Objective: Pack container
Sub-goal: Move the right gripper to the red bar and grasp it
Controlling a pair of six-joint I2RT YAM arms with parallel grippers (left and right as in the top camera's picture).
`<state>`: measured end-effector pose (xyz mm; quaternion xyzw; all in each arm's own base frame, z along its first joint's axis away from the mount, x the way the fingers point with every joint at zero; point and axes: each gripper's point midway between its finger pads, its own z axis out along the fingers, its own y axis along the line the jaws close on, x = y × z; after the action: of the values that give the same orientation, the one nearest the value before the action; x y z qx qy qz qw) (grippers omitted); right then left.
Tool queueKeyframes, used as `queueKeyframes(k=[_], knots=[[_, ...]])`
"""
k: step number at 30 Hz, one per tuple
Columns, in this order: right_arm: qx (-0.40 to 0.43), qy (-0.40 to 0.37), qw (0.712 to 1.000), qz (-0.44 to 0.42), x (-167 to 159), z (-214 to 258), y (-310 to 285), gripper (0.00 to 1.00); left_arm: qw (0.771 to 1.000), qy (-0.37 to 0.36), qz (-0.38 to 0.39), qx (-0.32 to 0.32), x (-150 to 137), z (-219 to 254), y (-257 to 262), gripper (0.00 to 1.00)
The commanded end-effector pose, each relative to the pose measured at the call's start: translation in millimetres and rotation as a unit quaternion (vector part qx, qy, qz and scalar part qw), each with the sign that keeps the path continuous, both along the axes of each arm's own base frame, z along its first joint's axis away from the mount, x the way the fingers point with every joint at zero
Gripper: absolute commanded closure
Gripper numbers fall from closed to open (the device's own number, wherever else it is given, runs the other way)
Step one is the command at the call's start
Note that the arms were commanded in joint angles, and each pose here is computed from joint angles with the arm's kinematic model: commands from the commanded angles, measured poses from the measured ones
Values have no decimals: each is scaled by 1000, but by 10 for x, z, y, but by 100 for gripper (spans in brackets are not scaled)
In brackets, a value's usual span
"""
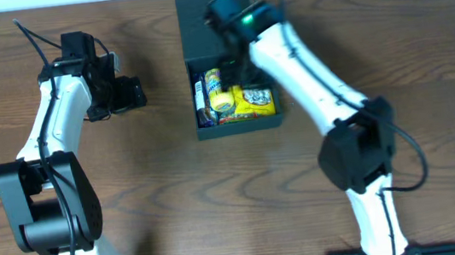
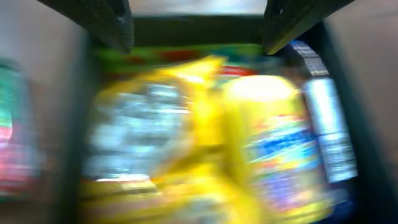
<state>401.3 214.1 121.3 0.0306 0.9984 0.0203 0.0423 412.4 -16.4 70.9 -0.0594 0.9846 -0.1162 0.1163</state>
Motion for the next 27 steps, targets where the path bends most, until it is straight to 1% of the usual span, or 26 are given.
queueKeyframes(k=[1,5,11,17,18,21,24,27], knots=[[-56,-54,997,-18,192,394,-614,37,1000,-19,3,-1,57,152,10,13],[-90,-11,996,-14,187,251,-1176,39,1000,-19,3,-1,56,152,9,13],[-102,12,995,1,237,-100,-1587,40,1000,-19,3,-1,56,151,8,13],[-82,10,996,35,287,-522,-1601,41,1000,-18,3,-1,54,151,7,13],[-71,6,996,49,300,-602,-1556,41,1000,-19,3,-1,55,151,8,13],[-63,-13,996,54,371,-779,-1521,42,1000,-18,3,-1,53,151,8,13],[-59,-23,996,61,399,-886,-1504,43,1000,-19,3,-2,55,151,7,13],[-38,-22,996,82,369,-983,-1428,46,1000,-18,3,-1,54,151,8,13]])
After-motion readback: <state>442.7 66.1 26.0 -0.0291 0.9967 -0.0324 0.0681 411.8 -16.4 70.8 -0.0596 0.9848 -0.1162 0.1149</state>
